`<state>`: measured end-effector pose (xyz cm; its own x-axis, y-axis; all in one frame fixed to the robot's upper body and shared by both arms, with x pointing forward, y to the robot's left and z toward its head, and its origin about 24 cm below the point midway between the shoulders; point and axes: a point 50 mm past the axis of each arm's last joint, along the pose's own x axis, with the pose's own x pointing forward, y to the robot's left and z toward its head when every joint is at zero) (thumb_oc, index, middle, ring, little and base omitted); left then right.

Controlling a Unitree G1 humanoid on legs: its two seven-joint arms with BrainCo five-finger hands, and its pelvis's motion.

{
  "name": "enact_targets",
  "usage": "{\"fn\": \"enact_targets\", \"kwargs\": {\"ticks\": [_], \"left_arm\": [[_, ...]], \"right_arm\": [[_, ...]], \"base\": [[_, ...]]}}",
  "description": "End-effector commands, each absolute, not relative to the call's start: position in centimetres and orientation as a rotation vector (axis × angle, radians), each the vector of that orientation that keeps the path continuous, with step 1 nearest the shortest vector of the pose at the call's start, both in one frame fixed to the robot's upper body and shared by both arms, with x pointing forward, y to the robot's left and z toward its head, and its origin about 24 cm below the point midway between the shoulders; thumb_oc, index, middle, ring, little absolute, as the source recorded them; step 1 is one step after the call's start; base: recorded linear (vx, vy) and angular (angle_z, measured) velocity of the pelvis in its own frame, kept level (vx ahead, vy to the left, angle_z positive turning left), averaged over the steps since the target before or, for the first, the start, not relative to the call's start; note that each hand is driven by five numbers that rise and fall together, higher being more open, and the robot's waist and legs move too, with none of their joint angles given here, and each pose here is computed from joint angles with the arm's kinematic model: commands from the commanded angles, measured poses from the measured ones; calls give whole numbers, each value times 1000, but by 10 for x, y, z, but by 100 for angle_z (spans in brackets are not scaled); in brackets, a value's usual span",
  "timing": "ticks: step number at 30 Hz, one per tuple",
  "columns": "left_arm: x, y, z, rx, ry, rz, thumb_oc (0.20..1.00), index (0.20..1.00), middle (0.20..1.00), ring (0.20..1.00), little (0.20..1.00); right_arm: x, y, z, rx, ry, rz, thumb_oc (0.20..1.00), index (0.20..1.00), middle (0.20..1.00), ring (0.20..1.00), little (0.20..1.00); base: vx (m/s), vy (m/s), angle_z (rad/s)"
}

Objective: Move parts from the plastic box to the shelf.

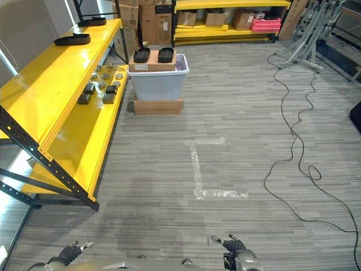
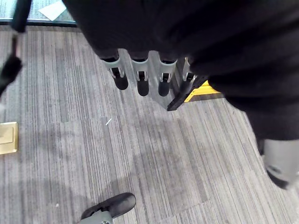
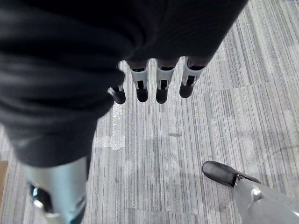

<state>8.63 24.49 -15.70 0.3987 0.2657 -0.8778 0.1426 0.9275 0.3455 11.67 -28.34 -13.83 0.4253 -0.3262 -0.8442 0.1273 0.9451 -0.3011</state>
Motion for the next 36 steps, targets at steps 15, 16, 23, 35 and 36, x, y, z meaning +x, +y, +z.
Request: {"fn": "enact_targets", "kwargs": {"ticks": [15,16,23,35,36], "left_arm": [[95,259,-154,351,1201,192,1000,1000,1000,1000,1000],[97,259,-154,356,1196,187,1000,1000,1000,1000,1000],[103,255,-153,291,1164,211,1000,1000,1000,1000,1000],[65,245,-165,272,1283,199,1000,1000,1000,1000,1000],[58,244,-166,278,1310,193,1000,1000,1000,1000,1000]], "right_arm": [[122,-274,-142,-309,1122,-215,1000,1000,1000,1000,1000],[112,-277,-144,-302,1151,-231,1000,1000,1000,1000,1000],[105,-283,-144,-273,1167,-275,1000,1000,1000,1000,1000],[147,-287,-128,-377,1059,-213,1000,1000,1000,1000,1000],[144,-286,-130,-377,1070,-204,1000,1000,1000,1000,1000]], "base": [[130,9,-17],[433,-154,39],[373,-193,44],[349,13,-17],[561,393,-56]]}}
